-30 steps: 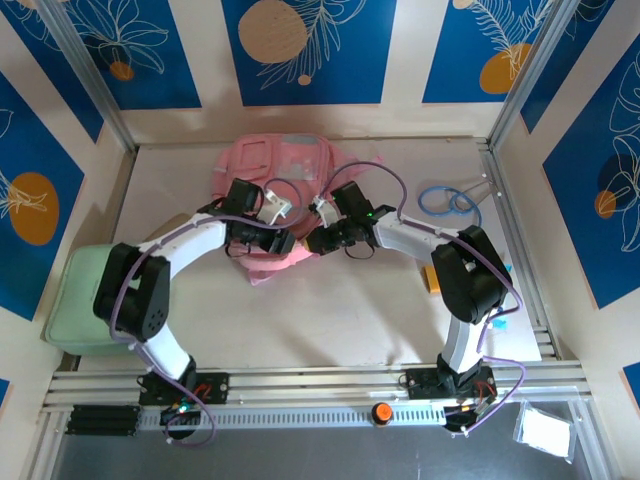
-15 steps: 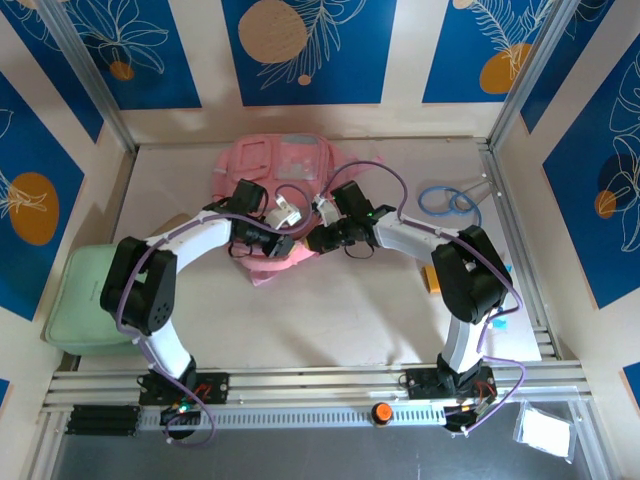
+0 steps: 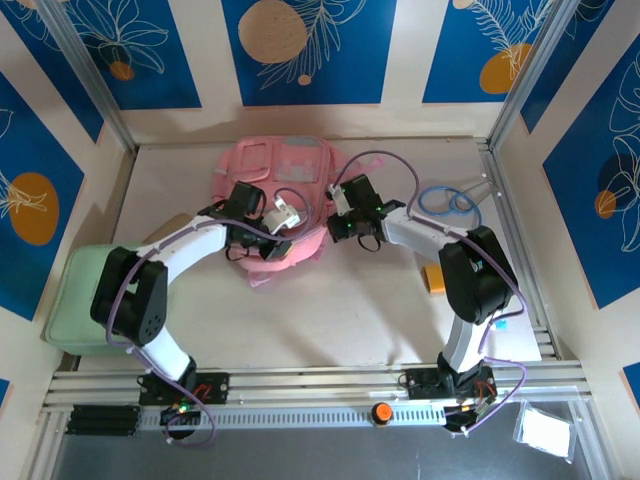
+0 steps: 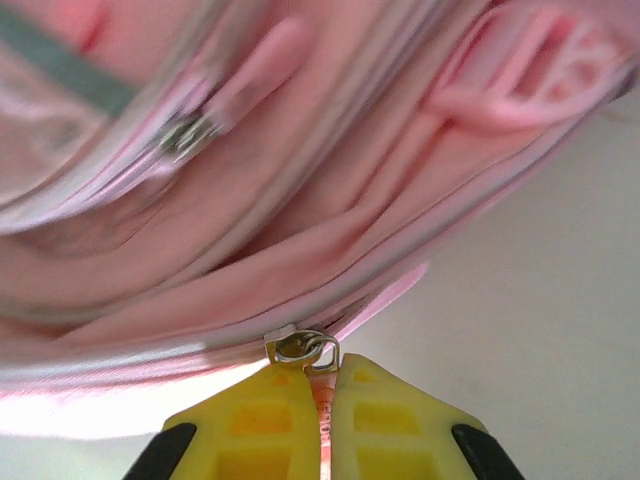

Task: Pack books, pencil case, and school supplies into a backpack

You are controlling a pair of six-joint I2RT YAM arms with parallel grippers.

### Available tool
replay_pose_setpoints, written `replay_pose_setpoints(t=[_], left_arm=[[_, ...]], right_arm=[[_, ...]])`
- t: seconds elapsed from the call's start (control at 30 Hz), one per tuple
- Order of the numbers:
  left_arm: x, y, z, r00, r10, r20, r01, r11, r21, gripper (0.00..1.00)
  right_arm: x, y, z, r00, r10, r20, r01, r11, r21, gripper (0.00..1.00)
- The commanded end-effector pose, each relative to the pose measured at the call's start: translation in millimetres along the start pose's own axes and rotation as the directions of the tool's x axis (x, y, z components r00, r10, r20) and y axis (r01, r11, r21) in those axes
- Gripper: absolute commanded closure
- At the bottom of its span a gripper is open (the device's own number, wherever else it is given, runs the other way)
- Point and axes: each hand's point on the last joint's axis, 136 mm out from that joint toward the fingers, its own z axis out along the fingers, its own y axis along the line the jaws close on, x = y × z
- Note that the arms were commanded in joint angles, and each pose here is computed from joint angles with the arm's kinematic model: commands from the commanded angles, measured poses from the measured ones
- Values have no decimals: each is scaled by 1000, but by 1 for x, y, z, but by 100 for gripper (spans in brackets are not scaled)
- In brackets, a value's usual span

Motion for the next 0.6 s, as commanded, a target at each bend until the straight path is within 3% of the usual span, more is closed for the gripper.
replay_pose_setpoints(t=[0.0,0.23,0.4,0.5,0.57], left_arm=[[10,-19,-13,1000,8,-19,-7,999,51,100],[16,-34,-16,1000,11,-23,-8,993,114,100],[14,-37,-19,999,22,-46,-17,994,105,100],[4,-33,-27,999,43,-21,-41,998,46,86],[-7,-35,-37,998,55,14,-55,998,28,78]], right_arm=[[-21,-40,6,999,34,16,-35,993,116,92],[-68,-73,24,989,142,53,-146,984,103,87],[-88,-87,30,972,234,39,-236,968,81,73],[-90,-71,18,968,250,33,-251,968,6,65],[-89,-61,1,962,267,56,-265,963,-36,53]])
